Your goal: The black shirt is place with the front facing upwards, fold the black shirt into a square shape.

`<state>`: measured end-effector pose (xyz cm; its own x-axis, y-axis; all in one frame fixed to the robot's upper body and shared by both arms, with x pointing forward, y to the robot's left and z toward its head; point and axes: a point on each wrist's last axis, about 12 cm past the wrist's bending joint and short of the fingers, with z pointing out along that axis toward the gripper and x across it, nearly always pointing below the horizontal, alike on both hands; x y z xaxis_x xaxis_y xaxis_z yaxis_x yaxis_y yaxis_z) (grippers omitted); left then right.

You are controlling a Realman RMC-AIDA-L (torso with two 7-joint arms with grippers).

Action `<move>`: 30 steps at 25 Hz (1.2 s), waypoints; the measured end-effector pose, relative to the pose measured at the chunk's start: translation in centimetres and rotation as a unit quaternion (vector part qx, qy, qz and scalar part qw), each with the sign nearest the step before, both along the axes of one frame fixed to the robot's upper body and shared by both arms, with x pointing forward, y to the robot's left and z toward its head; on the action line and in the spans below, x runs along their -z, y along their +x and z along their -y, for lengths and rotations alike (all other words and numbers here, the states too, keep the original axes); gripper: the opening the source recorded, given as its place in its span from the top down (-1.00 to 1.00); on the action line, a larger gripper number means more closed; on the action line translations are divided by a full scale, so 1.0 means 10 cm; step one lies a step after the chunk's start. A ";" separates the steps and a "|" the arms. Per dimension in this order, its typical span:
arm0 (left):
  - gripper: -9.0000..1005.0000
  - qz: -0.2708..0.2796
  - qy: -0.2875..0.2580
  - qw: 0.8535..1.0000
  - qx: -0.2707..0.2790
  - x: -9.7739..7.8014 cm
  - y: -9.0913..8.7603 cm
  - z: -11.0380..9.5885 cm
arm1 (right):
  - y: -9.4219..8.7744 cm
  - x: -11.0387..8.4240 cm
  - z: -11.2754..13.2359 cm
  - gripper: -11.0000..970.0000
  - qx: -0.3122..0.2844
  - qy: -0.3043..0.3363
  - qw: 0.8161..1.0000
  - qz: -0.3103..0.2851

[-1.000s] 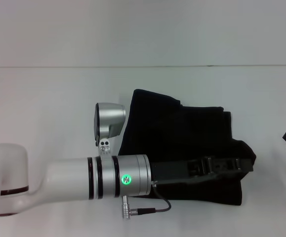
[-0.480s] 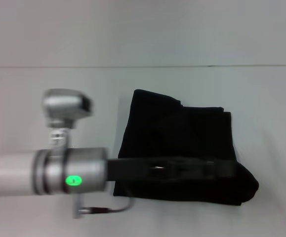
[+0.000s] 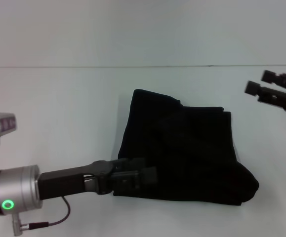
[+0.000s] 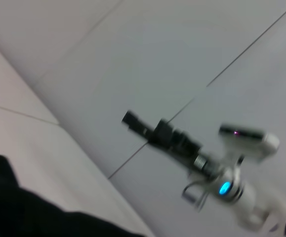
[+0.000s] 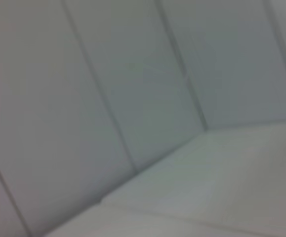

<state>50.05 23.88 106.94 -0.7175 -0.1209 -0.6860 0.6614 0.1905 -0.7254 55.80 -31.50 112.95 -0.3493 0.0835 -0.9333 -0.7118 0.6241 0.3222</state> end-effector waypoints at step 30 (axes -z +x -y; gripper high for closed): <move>-0.89 0.132 0.080 0.986 -0.055 0.12 -0.35 -0.69 | 0.48 -1.19 -2.07 -0.84 -0.096 -0.521 0.819 -0.219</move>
